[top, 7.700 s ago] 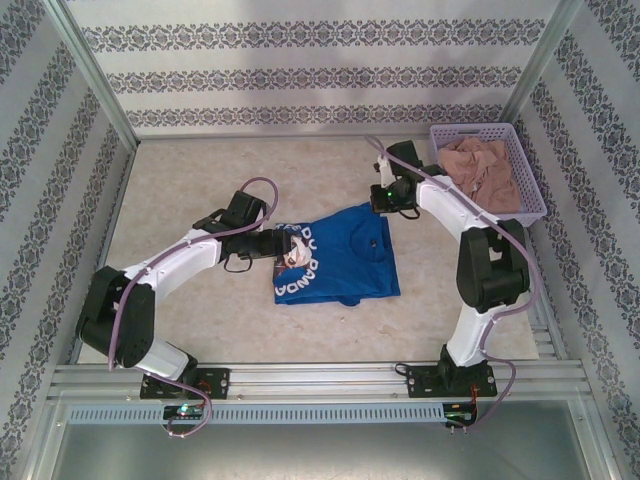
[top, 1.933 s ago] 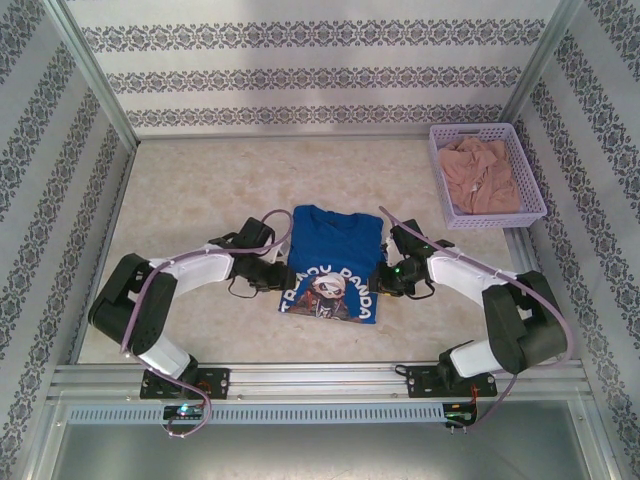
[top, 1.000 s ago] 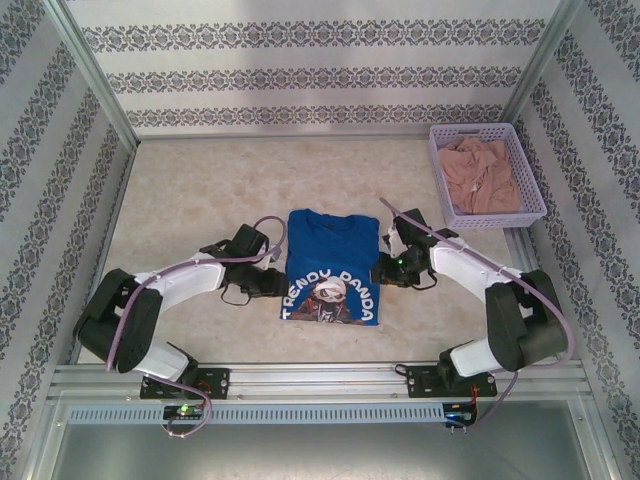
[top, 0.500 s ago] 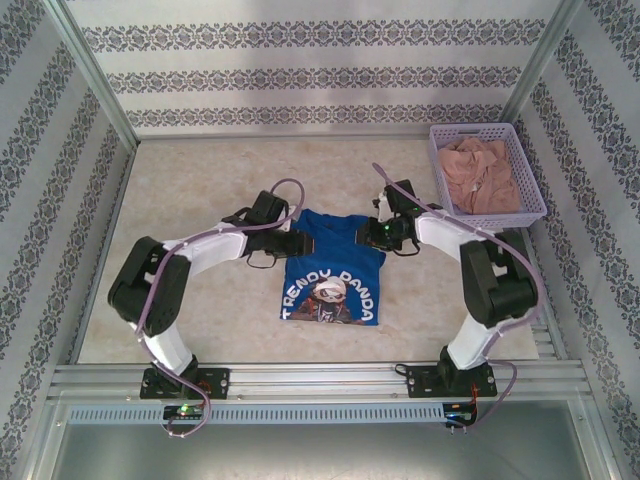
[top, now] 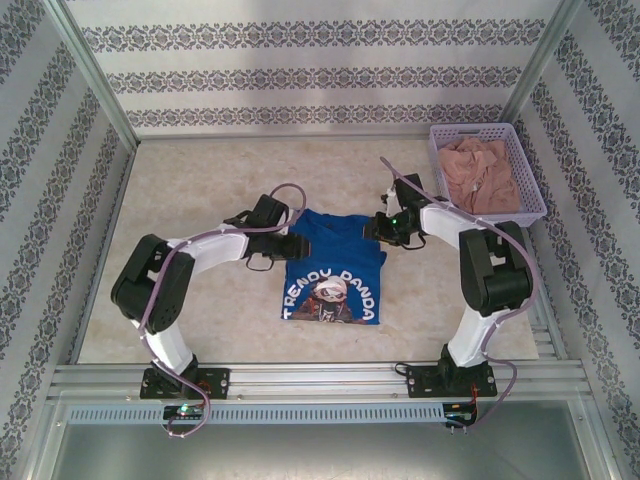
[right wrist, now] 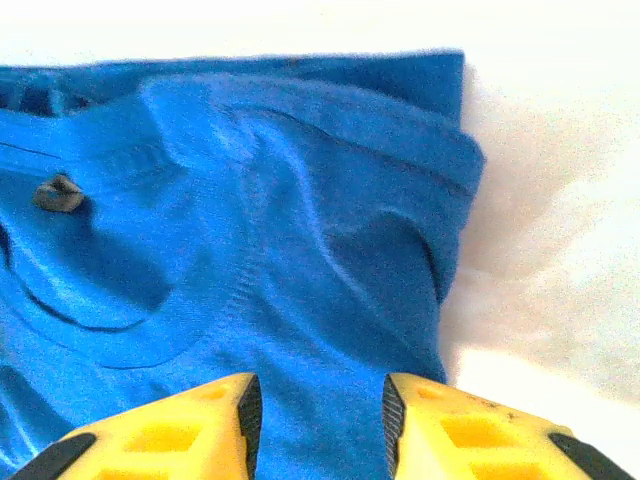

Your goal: Fold the inside-out t-shirt

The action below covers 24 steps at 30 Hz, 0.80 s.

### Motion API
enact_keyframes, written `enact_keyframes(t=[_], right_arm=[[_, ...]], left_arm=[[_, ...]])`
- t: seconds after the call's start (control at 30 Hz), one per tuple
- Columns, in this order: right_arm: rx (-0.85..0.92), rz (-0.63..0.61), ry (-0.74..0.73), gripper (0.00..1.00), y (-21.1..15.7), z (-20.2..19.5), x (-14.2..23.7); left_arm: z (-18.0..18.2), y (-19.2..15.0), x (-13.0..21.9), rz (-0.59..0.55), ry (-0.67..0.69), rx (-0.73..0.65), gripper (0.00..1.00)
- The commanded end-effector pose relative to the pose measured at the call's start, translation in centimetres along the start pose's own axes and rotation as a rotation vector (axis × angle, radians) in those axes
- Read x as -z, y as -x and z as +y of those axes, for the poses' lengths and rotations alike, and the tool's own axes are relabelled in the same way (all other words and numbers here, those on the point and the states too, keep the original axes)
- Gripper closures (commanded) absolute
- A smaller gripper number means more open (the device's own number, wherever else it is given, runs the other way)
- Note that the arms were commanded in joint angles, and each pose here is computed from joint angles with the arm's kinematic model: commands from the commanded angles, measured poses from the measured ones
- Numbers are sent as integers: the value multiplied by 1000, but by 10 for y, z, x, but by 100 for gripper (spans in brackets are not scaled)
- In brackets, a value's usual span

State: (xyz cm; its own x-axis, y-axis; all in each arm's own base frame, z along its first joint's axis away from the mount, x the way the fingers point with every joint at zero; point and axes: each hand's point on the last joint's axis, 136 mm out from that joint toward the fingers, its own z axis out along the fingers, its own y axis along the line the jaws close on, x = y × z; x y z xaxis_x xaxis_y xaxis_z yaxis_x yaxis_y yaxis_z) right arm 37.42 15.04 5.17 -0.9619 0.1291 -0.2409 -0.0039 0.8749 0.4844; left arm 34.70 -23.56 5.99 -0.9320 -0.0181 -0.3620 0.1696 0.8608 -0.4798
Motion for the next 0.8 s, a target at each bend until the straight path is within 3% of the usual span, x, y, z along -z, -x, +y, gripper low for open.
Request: enact_keyframes(t=[0.0, 0.17, 0.3, 0.6, 0.77], right_arm=[[76, -54, -82, 57, 20, -5, 21], [74, -68, -125, 41, 38, -14, 10], [72, -56, -127, 38, 49, -17, -2], [76, 29, -97, 37, 51, -15, -32], [64, 72, -58, 40, 37, -9, -46]], left_arm=[[0, 32, 23, -99, 9, -35, 49], [20, 60, 16, -95, 11, 24, 33], [26, 78, 1, -68, -29, 45, 25], [29, 90, -35, 21, -78, 25, 22], [21, 75, -54, 74, -149, 26, 30]])
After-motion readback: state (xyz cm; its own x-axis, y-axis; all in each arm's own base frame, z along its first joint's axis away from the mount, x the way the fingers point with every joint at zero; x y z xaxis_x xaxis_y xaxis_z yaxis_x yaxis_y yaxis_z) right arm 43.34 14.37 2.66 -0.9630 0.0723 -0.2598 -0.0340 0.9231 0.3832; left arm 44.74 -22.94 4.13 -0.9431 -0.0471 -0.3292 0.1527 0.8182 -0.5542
